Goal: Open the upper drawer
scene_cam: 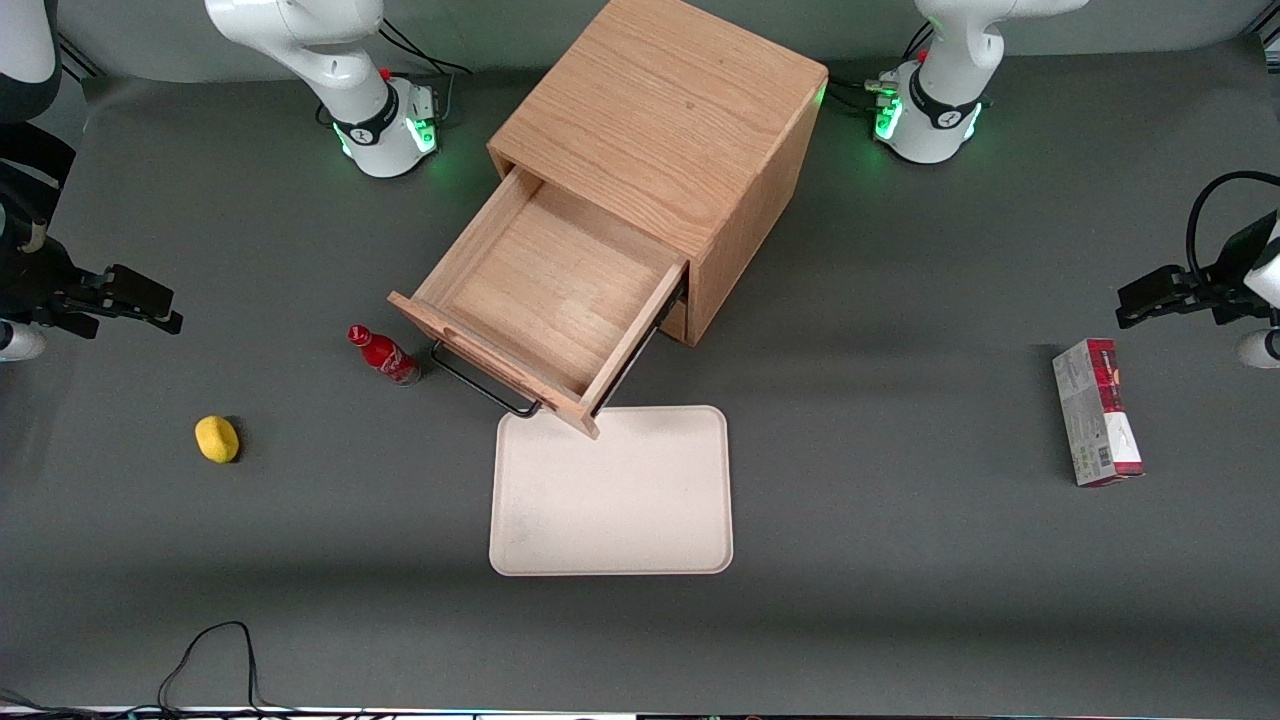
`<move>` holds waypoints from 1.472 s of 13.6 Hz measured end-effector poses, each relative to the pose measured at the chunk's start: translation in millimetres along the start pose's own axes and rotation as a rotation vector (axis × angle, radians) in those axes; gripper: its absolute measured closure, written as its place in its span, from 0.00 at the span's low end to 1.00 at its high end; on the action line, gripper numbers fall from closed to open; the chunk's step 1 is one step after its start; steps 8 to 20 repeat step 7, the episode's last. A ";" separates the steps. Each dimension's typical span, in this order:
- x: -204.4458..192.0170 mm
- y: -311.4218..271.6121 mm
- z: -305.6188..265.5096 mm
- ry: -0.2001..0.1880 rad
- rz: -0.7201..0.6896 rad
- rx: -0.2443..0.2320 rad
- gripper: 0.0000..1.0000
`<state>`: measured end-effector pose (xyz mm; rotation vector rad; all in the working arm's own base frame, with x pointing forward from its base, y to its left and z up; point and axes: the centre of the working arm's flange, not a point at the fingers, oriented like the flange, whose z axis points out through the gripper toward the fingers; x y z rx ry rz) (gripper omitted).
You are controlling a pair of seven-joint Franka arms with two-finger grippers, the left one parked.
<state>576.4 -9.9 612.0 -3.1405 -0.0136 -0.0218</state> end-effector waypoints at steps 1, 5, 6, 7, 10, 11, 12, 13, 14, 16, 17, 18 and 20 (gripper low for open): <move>-0.1 0.3 0.1 -0.001 0.000 -0.003 0.00; -0.4 0.5 0.3 -0.003 0.000 -0.004 0.00; -0.6 0.5 0.5 -0.005 0.000 -0.004 0.00; -1.0 0.6 0.8 -0.010 0.001 -0.004 0.00; -1.0 0.6 0.8 -0.010 0.001 -0.004 0.00; -1.0 0.6 0.8 -0.010 0.001 -0.004 0.00; -1.0 0.6 0.8 -0.010 0.001 -0.004 0.00; -1.0 0.6 0.8 -0.010 0.001 -0.004 0.00; -1.0 0.6 0.8 -0.010 0.001 -0.004 0.00; -1.0 0.6 0.8 -0.010 0.001 -0.004 0.00; -1.0 0.6 0.8 -0.010 0.001 -0.004 0.00; -1.0 0.6 0.8 -0.010 0.001 -0.004 0.00; -1.0 0.6 0.8 -0.010 0.001 -0.004 0.00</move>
